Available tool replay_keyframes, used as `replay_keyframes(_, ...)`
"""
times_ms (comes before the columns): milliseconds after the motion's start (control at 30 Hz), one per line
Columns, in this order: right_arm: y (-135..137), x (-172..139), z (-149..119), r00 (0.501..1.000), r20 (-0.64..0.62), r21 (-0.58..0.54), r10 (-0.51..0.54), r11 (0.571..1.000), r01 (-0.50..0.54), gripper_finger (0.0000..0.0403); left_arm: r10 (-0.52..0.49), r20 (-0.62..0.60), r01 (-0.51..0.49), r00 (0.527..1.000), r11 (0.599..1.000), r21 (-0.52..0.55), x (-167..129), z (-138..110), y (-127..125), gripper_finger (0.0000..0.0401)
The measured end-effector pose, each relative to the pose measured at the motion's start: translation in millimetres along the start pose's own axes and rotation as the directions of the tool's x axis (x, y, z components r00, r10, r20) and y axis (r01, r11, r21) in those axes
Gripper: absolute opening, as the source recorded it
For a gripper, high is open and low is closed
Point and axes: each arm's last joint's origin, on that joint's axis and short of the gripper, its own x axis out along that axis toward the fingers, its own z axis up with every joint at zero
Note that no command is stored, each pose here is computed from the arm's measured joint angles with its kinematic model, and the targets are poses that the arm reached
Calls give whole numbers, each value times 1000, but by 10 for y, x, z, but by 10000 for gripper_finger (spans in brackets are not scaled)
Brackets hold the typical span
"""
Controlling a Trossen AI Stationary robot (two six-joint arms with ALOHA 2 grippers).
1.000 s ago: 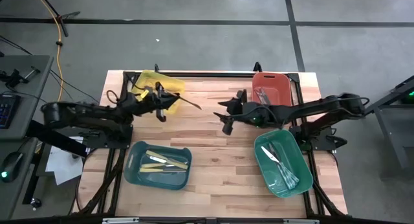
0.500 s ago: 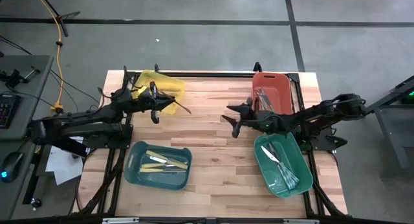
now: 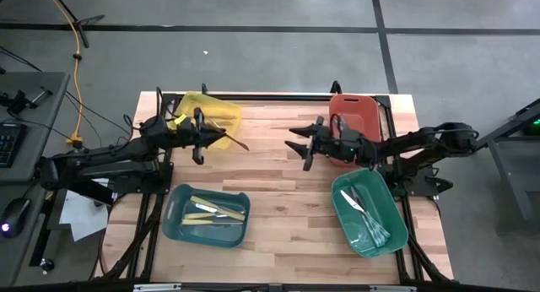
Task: Sort silverware by color (type)
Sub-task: Put the gold knife into the yellow bin
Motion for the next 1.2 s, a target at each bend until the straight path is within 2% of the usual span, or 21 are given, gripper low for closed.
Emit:
replay_keyframes(100, 8, 25, 5, 1000, -26, -14, 0, 1000, -1, 206, -27, -1, 27, 1000, 1000, -3, 0, 1, -8, 14)
replay_keyframes(367, 17, 59, 13, 998, -68, -68, -1, 998, -4, 206, -24, -13, 24, 1000, 1000, -6, 0, -12, -6, 14)
replay_keyframes(1100, 17, 59, 8, 997, -73, -104, -1, 995, -7, 206, -9, -12, 9, 1000, 1000, -2, 0, -11, -2, 14)
replay_keyframes(1200, 17, 59, 8, 997, -73, -104, -1, 995, -7, 206, 42, -8, -42, 999, 999, 11, 0, -11, 12, 14)
